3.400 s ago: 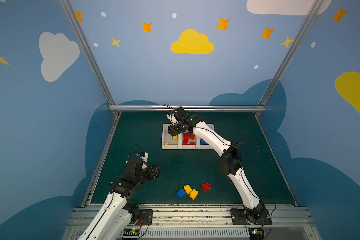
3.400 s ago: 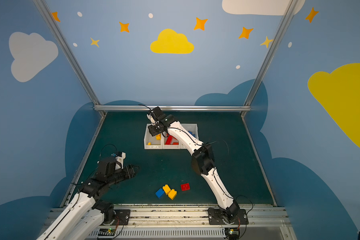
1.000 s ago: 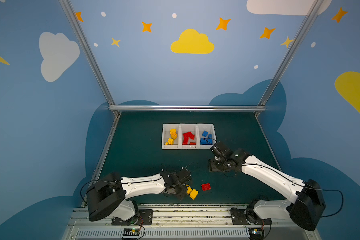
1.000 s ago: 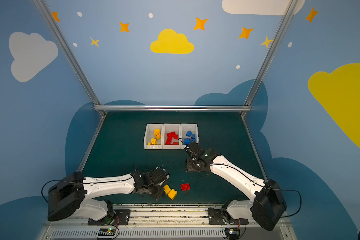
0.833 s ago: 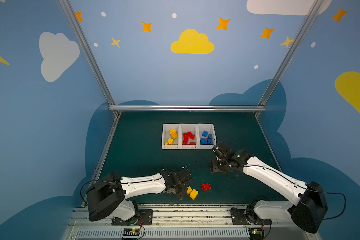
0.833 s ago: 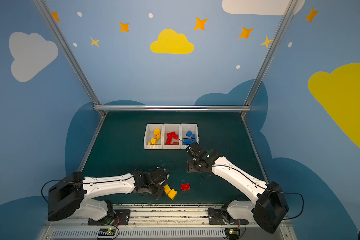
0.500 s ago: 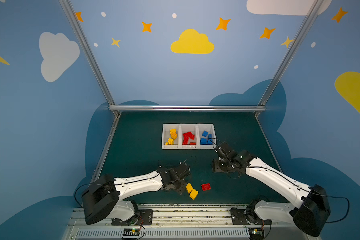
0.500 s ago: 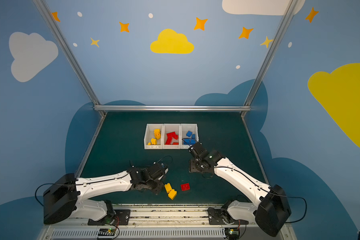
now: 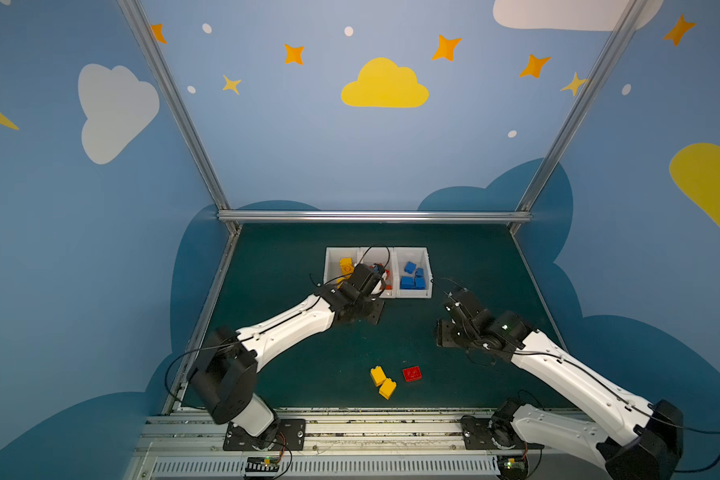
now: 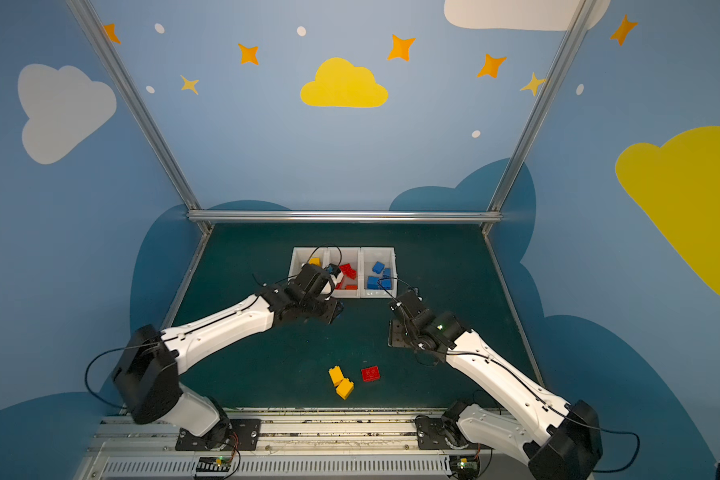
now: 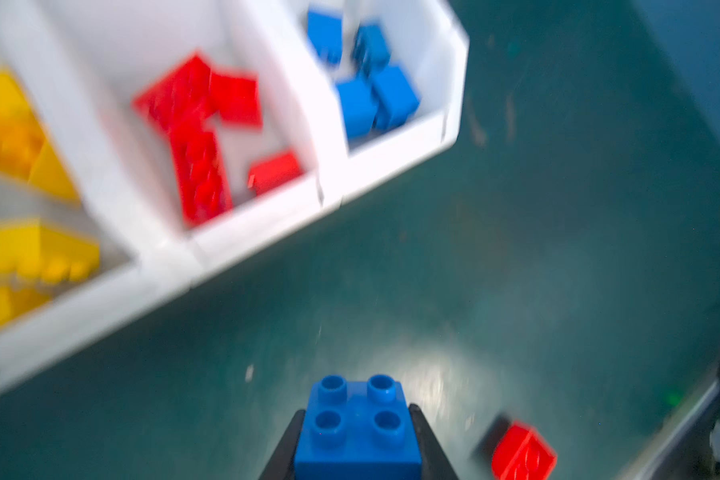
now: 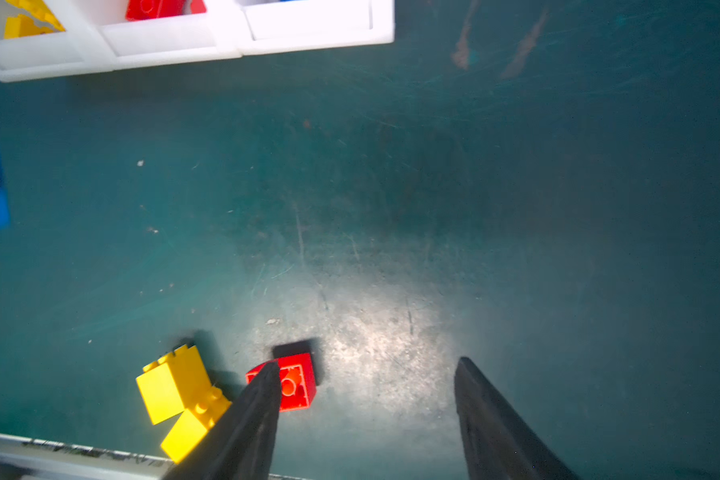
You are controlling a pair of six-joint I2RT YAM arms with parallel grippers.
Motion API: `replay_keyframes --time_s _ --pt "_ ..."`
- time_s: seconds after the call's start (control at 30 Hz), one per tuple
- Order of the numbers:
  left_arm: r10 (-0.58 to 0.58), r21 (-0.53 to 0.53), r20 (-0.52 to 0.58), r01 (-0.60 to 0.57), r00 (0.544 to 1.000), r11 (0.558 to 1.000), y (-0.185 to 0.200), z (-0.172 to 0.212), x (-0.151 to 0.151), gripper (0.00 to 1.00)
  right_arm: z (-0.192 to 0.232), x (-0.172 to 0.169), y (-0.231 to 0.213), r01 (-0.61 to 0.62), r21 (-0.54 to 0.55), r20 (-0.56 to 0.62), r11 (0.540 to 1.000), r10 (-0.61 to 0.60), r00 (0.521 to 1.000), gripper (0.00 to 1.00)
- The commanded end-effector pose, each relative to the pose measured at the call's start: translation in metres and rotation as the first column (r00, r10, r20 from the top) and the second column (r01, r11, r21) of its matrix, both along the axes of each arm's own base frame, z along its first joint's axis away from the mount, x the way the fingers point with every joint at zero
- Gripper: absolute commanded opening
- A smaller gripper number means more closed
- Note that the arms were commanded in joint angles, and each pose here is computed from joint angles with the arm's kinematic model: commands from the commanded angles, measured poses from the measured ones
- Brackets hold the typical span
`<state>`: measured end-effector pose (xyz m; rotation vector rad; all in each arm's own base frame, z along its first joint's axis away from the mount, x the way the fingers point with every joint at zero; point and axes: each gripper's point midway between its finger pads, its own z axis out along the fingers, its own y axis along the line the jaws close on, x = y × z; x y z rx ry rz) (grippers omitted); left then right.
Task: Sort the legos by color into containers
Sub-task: 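Carry the blue brick with the left gripper into the blue compartment and release, then withdraw the left gripper while the right gripper lowers onto a yellow brick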
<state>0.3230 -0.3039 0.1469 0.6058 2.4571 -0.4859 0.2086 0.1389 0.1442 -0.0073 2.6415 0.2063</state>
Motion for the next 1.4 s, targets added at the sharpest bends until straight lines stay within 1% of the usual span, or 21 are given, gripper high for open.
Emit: replay_keyframes --time_s 0.0,0.07,0.2,0.33,0.47,0.6,0.77,0.8,0.93,1.03,1.07,1.23,1.37 --pt "-0.067 -0.016 0.016 0.067 0.998 0.998 -0.025 0.008 0.028 0.32 0.0 -0.004 -0.02 0.066 -0.016 0.045 0.998 -0.066 0.997 0.67" --pt "-0.069 -0.013 0.018 0.069 0.997 0.998 -0.039 0.01 0.051 0.32 0.003 -0.006 -0.025 0.076 0.009 0.086 0.997 -0.076 0.993 0.67" --pt "-0.062 -0.022 0.015 0.062 0.998 0.998 -0.06 0.008 0.09 0.32 0.008 -0.01 -0.028 0.054 0.064 0.154 0.997 -0.063 0.986 0.68" --pt "-0.07 -0.044 0.003 0.07 0.998 0.997 -0.082 0.002 0.12 0.33 0.01 -0.015 -0.042 0.069 0.035 0.18 0.997 -0.074 0.981 0.68" --pt "-0.087 -0.072 -0.005 0.087 0.996 0.994 -0.102 -0.007 0.139 0.33 0.01 -0.018 -0.047 0.059 0.008 0.18 0.998 -0.06 0.982 0.69" --pt "-0.067 -0.115 -0.003 0.066 0.998 0.991 -0.112 -0.016 0.152 0.34 0.006 -0.017 -0.04 0.048 0.03 0.165 0.998 -0.053 0.985 0.69" --pt "-0.064 -0.145 0.004 0.064 0.998 0.987 -0.118 -0.018 0.158 0.41 0.001 -0.016 -0.038 0.044 0.028 0.152 0.999 -0.048 0.987 0.69" --pt "-0.064 -0.148 0.005 0.064 0.998 0.987 -0.118 -0.018 0.158 0.44 0.001 -0.016 -0.038 0.043 0.026 0.152 0.999 -0.046 0.987 0.69" --pt "-0.06 -0.154 0.002 0.06 0.998 0.986 -0.118 -0.014 0.158 0.62 0.003 -0.017 -0.038 0.04 0.033 0.154 0.999 -0.045 0.987 0.7" --pt "-0.056 -0.159 -0.003 0.055 0.998 0.986 -0.115 -0.006 0.155 0.72 0.005 -0.018 -0.038 0.041 0.044 0.155 0.998 -0.047 0.987 0.7" --pt "-0.054 -0.161 -0.003 0.053 0.999 0.986 -0.114 -0.001 0.154 0.74 0.005 -0.019 -0.038 0.042 0.045 0.155 0.998 -0.048 0.987 0.7" --pt "-0.053 -0.164 0.009 0.054 0.999 0.985 -0.096 0.023 0.141 0.78 0.007 -0.02 -0.035 0.037 0.063 0.15 0.997 -0.046 0.988 0.7" --pt "-0.024 -0.192 0.047 0.032 0.999 0.981 -0.073 0.043 0.128 0.79 0.005 -0.021 -0.026 0.002 0.085 0.128 0.996 -0.013 0.992 0.7"
